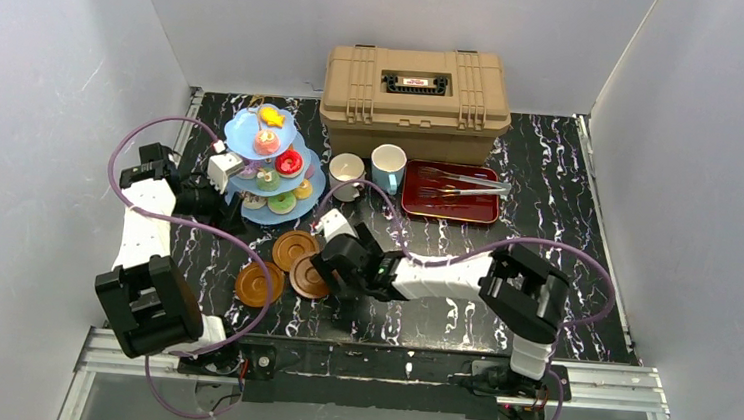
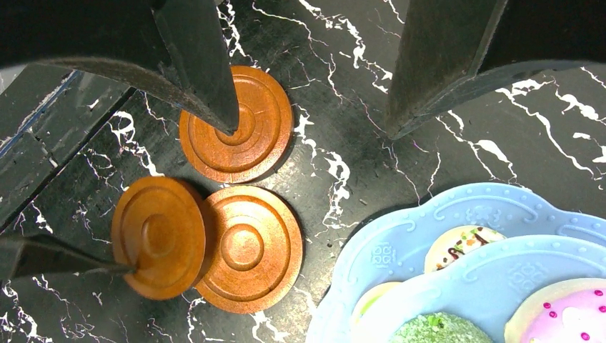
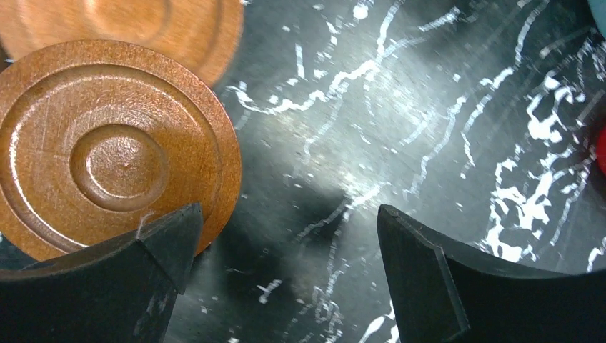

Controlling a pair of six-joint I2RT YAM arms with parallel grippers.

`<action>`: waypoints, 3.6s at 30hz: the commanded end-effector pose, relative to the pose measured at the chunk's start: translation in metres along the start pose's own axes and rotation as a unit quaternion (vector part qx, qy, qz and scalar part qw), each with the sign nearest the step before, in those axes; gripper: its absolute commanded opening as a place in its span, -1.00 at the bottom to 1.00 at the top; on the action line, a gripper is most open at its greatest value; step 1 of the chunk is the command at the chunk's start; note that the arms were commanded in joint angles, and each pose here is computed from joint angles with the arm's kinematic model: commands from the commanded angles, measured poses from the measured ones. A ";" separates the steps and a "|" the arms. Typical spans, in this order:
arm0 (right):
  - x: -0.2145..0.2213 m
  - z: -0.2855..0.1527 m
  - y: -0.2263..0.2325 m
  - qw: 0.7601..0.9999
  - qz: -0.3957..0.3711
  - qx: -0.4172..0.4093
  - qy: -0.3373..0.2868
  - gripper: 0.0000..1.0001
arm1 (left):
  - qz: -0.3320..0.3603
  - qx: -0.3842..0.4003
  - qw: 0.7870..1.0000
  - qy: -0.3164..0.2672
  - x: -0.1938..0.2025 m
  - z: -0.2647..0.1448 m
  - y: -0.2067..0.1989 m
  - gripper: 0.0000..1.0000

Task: Serve the afternoon tea
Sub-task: Move the coaster to the center of the board.

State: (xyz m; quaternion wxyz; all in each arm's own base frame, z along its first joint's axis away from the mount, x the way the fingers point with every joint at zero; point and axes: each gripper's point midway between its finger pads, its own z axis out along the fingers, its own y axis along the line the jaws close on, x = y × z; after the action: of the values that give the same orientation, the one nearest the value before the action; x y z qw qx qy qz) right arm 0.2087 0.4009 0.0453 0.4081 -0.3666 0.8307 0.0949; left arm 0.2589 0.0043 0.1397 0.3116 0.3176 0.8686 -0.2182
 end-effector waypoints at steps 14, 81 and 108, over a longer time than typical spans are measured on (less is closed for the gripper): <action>0.084 -0.044 -0.150 0.983 0.084 0.139 0.090 1.00 | 0.005 0.003 1.000 -0.025 -0.019 -0.007 0.004 0.46; 0.046 0.001 -0.077 0.989 0.107 0.099 0.030 1.00 | -0.052 -0.015 0.996 -0.068 -0.048 -0.020 0.008 0.96; 0.081 -0.064 -0.070 0.955 0.288 -0.005 0.070 0.33 | -0.045 -0.014 0.996 -0.072 -0.053 -0.024 0.006 0.96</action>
State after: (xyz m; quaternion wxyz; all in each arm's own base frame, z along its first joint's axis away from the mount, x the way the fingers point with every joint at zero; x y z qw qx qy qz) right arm 0.1918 0.2833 0.0465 0.3377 -0.1690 0.9130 0.1545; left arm 0.2919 0.0071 0.1767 0.3519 0.2502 0.8706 -0.2358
